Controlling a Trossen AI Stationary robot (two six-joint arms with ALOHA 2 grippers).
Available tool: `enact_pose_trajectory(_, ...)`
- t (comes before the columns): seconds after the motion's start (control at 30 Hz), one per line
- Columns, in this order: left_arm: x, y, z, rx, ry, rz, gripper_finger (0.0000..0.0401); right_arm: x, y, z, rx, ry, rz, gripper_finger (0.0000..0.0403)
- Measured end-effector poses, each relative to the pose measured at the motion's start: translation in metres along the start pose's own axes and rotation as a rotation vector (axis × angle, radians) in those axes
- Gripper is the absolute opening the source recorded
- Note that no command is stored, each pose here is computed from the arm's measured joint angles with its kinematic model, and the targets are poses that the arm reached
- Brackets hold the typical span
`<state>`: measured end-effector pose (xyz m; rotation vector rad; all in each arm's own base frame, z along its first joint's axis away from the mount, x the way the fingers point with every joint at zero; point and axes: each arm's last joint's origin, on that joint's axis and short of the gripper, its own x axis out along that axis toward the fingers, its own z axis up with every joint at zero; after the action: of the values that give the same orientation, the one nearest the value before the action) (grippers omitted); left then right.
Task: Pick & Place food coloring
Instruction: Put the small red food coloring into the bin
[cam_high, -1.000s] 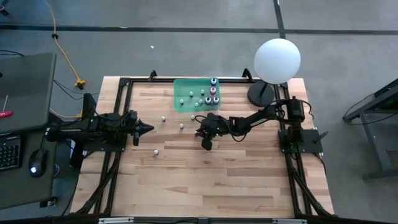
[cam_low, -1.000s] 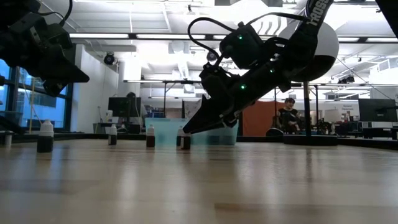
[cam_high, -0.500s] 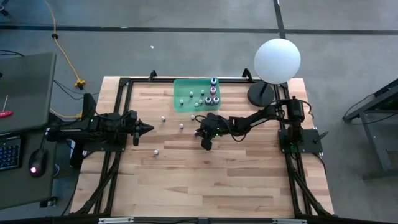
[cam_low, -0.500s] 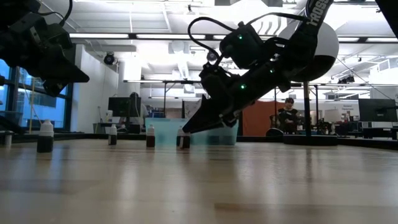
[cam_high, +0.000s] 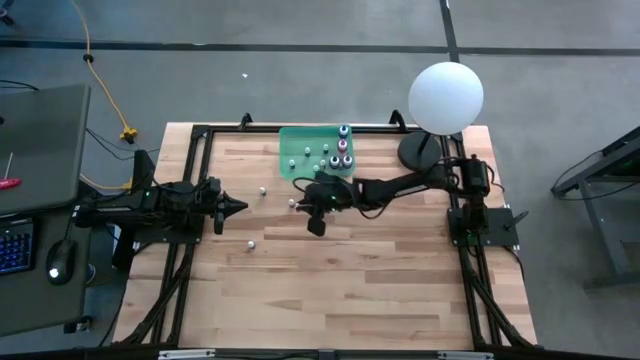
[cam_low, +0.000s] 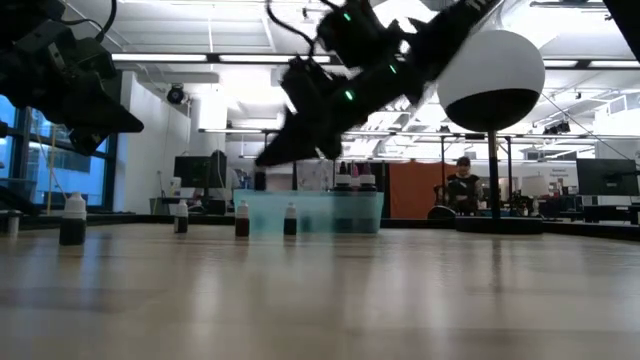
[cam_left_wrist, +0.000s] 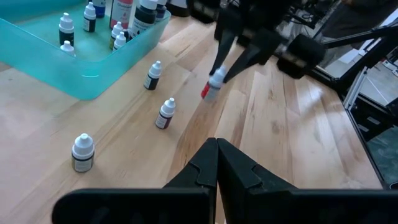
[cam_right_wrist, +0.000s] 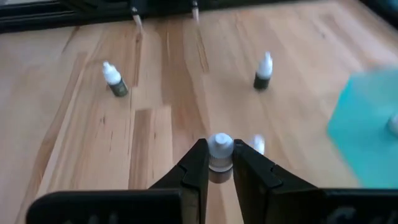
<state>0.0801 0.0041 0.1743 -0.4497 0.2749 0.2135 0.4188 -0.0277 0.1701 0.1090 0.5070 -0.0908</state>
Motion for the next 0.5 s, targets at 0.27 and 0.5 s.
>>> enact_pose_trajectory(0.27,0.0,0.0,0.0,0.0,0.0,0.0,0.0,-0.011,-0.01,0.077,-0.086,0.053,-0.141,0.0051)
enact_pose_trajectory(0.5,0.0,0.0,0.0,0.0,0.0,0.0,0.0,-0.033,-0.04,0.137,-0.045,-0.084,-0.294,0.005)
